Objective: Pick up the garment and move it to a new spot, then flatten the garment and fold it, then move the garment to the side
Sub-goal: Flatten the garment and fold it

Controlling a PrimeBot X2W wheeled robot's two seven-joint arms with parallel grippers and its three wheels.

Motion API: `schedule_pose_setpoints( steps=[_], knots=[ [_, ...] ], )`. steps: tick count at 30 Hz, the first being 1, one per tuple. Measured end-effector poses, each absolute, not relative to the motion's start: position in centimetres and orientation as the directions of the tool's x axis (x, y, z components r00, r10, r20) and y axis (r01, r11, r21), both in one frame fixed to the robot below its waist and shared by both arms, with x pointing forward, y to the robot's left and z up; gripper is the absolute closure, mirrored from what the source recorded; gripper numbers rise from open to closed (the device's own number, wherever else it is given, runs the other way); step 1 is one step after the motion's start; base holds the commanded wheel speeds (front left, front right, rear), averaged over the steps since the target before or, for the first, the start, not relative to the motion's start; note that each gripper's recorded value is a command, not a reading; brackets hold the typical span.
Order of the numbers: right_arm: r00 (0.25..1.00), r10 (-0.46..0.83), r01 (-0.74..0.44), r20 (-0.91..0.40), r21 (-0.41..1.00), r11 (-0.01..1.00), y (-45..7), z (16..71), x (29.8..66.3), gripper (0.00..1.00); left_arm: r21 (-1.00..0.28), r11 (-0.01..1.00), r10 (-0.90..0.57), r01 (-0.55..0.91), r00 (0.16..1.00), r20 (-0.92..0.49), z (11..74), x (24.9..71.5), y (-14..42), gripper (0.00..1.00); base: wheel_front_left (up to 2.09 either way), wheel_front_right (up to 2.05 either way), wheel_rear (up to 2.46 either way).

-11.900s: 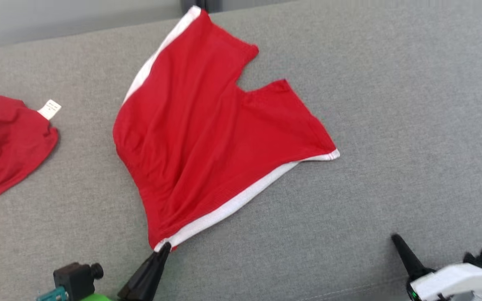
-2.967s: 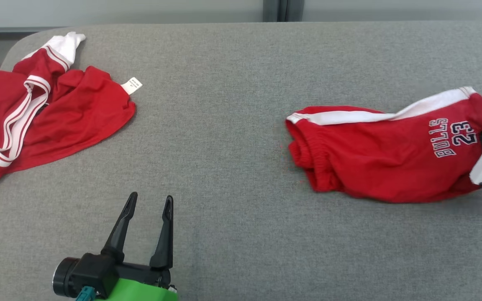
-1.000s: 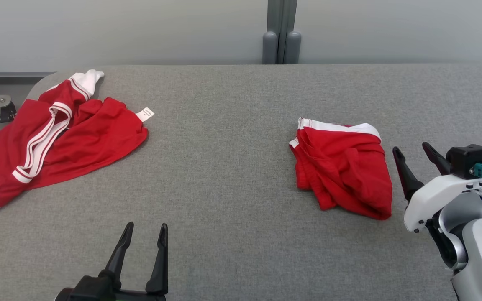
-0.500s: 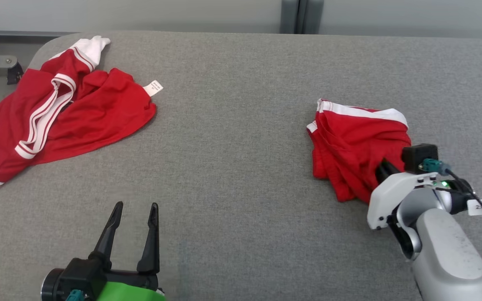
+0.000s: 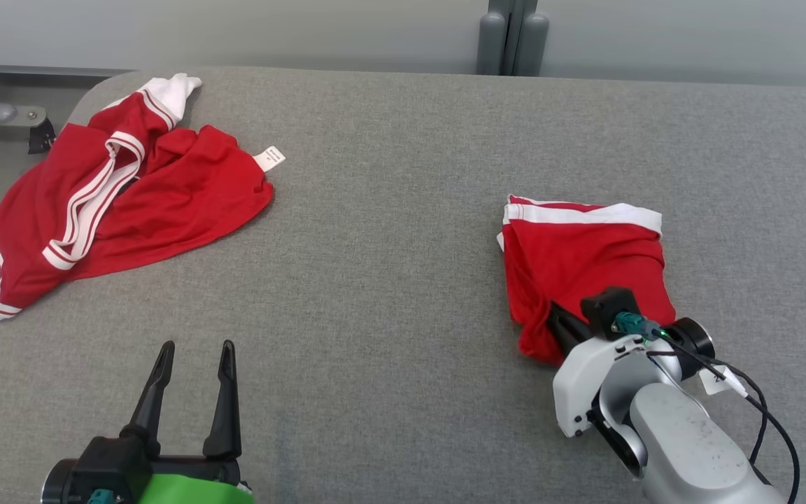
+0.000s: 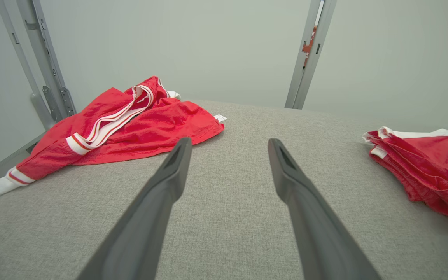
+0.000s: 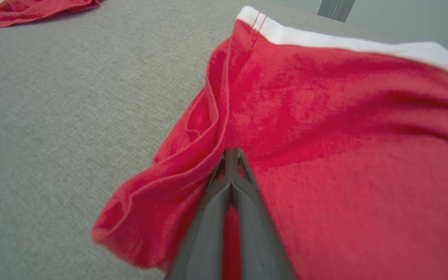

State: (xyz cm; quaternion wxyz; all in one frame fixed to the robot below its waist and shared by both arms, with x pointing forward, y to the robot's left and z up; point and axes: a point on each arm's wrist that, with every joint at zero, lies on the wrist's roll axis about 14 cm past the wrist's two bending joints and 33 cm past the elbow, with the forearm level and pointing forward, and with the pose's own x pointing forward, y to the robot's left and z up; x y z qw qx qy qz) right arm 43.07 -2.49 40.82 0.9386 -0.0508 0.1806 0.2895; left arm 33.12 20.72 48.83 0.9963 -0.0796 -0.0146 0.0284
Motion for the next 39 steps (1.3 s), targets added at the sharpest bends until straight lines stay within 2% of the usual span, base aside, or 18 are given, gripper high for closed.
schedule_pose_setpoints(
  steps=[15, 21, 22, 23, 24, 25, 31, 34, 39],
  knots=[
    [0.726, 0.576, -0.624, -0.377, -0.006, 0.782, -1.5, 40.4, 38.7, 1.0, -0.166, 0.985, 0.057, -0.048, 0.997, 0.053, 49.6, 32.2, 20.7, 0.0, 0.0, 0.0, 0.0],
    [0.77, 0.568, -0.594, -0.291, -0.001, 0.804, -2.5, 42.2, 38.2, 1.0, -0.164, 0.985, 0.059, -0.047, 0.996, 0.065, 49.8, 31.4, 20.8, 0.0, 0.0, 0.0, 0.0],
    [0.786, 0.561, -0.581, -0.26, 0.0, 0.814, -2.9, 42.9, 38.4, 0.86, -0.16, 0.986, 0.058, -0.046, 0.996, 0.068, 49.9, 31.2, 20.8, 0.0, 0.0, 0.0, 0.0],
    [0.802, 0.553, -0.568, -0.227, -0.003, 0.823, -3.3, 43.7, 38.5, 0.63, -0.16, 0.986, 0.057, -0.045, 0.996, 0.07, 49.9, 31.0, 20.7, 0.0, 0.0, 0.0, 0.0],
    [0.82, 0.538, -0.549, -0.197, -0.006, 0.836, -4.0, 44.5, 38.8, 0.2, -0.157, 0.987, 0.054, -0.043, 0.996, 0.071, 50.0, 30.9, 20.7, 0.0, 0.0, 0.0, 0.0],
    [0.833, 0.525, -0.534, -0.175, -0.007, 0.845, -4.6, 45.0, 38.9, 0.0, -0.153, 0.987, 0.051, -0.04, 0.996, 0.073, 50.0, 30.9, 20.6, 0.0, 0.0, 0.0, 0.0],
    [0.92, 0.388, -0.39, -0.053, -0.04, 0.92, -10.3, 48.0, 39.4, 0.0, -0.143, 0.989, 0.041, -0.031, 0.997, 0.069, 49.8, 30.3, 20.4, 0.0, 0.0, 0.0, 0.0],
    [0.953, 0.304, -0.304, -0.016, -0.03, 0.952, -13.1, 48.7, 38.5, 0.0, -0.144, 0.989, 0.027, -0.018, 0.998, 0.059, 49.4, 30.0, 19.9, 0.0, 0.0, 0.0, 0.0],
    [0.971, 0.236, -0.237, -0.022, -0.05, 0.97, -15.4, 48.0, 36.1, 0.0, -0.143, 0.99, -0.011, 0.014, 1.0, 0.023, 48.2, 29.4, 18.9, 0.0, 0.0, 0.0, 0.0]
  ],
)
